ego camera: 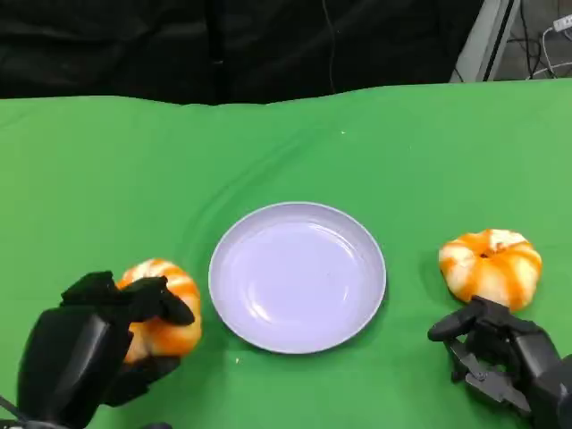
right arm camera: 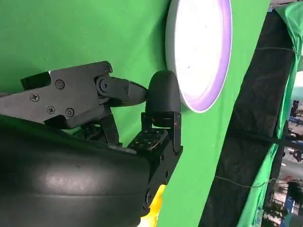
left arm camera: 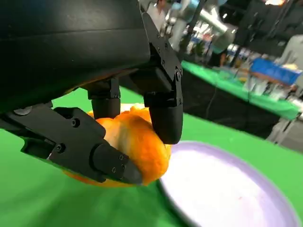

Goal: Grasp the bread from the table and place it into the plate.

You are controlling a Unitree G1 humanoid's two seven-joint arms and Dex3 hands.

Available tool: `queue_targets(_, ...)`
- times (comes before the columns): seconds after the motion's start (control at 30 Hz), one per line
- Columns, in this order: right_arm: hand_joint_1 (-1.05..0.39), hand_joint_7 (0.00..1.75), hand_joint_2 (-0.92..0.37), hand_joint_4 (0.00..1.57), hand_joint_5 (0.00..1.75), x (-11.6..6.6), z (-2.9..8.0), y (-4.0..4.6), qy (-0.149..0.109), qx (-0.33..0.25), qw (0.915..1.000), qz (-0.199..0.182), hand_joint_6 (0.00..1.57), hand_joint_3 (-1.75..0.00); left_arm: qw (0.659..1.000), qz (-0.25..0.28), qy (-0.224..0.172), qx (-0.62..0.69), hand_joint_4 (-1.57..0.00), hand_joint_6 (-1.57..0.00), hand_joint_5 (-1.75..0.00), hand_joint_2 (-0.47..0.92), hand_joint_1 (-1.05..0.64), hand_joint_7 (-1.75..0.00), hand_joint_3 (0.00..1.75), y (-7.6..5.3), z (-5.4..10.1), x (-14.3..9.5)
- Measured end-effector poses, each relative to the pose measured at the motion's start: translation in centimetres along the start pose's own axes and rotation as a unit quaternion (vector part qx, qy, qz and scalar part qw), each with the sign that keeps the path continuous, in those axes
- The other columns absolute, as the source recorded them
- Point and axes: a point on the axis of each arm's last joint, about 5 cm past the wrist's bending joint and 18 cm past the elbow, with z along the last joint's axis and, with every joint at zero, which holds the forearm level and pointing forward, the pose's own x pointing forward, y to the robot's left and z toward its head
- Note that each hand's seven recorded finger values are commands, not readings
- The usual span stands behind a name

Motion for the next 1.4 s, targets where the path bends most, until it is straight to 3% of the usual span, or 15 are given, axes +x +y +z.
queue_targets(0.4, -0.11, 1.17, -0.92, 0.67, 1.72, 0.0, 0.0, 0.03, 0.0, 0.0, 1.0, 0.0, 0.74, -0.48, 0.998, 0.018, -0.063, -0.02, -0.83, -0.9, -1.54, 0.6, 0.0, -1.08, 0.8, 0.4, 0.9, 0.0)
queue_targets(0.83, -0.11, 1.17, -0.92, 0.66, 1.73, 0.0, -0.1, 0.19, -0.002, -0.001, 1.0, -0.005, 0.74, -0.49, 0.995, 0.034, -0.093, -0.032, -0.8, -0.88, -1.52, 0.65, -0.04, -1.05, 0.71, 0.3, 1.6, 1.2)
queue_targets(1.4, -0.13, 1.17, -0.92, 0.67, 1.71, 0.2, -0.1, 0.46, -0.004, 0.0, 1.0, -0.008, 0.74, -0.47, 0.988, -0.018, -0.143, -0.059, -0.76, -0.8, -1.61, 0.68, -0.06, -1.17, 0.63, -2.3, 2.5, 4.6)
